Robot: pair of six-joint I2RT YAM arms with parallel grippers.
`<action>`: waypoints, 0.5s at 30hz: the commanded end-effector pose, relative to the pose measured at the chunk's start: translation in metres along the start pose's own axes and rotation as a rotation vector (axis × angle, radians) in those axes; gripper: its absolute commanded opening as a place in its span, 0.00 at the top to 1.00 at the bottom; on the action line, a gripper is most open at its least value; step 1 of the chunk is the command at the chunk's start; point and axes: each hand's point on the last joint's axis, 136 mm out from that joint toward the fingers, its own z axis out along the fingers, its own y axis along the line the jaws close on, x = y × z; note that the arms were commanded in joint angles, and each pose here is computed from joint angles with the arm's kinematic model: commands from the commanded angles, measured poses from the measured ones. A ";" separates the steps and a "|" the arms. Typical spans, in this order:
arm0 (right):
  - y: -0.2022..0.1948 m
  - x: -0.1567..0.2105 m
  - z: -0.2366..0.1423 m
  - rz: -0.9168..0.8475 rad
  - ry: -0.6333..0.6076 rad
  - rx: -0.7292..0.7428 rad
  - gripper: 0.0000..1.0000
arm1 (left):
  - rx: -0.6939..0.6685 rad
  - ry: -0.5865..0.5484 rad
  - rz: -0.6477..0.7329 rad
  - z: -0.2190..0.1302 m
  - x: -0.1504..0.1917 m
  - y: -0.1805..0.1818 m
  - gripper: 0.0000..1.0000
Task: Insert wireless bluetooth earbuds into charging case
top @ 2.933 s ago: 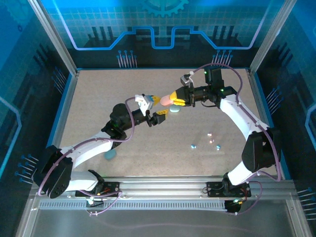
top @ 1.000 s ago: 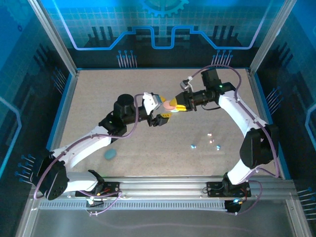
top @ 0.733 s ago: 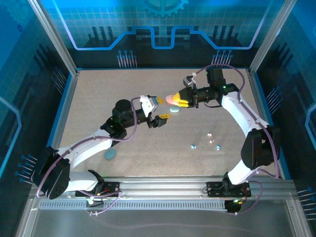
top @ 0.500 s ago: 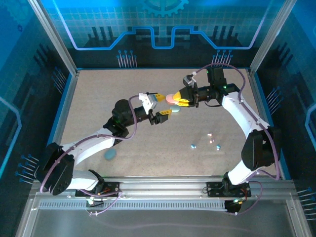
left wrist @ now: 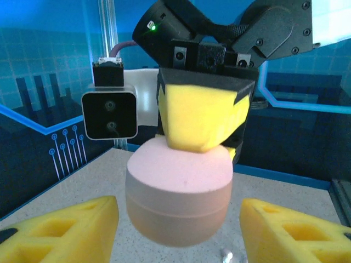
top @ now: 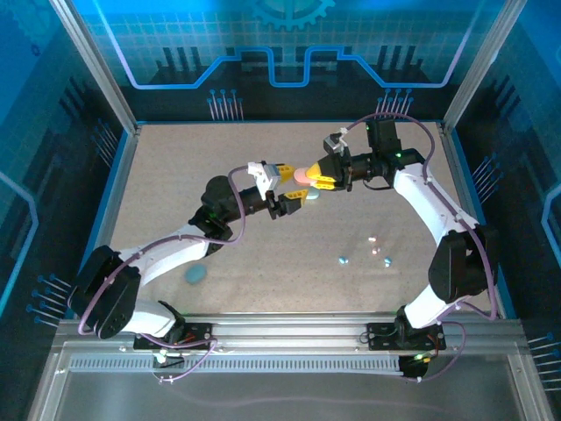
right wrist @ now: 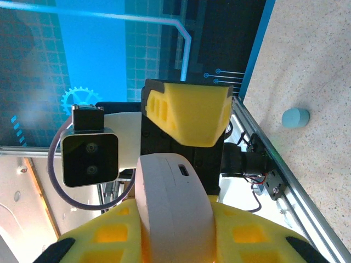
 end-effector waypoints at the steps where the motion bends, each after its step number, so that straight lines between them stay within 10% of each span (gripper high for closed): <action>1: 0.018 0.008 0.005 -0.045 0.036 -0.031 0.83 | 0.048 -0.060 0.018 0.006 -0.021 -0.007 0.42; 15: 0.025 0.012 0.007 -0.062 0.052 -0.042 0.82 | 0.079 -0.025 0.012 0.008 -0.015 -0.012 0.52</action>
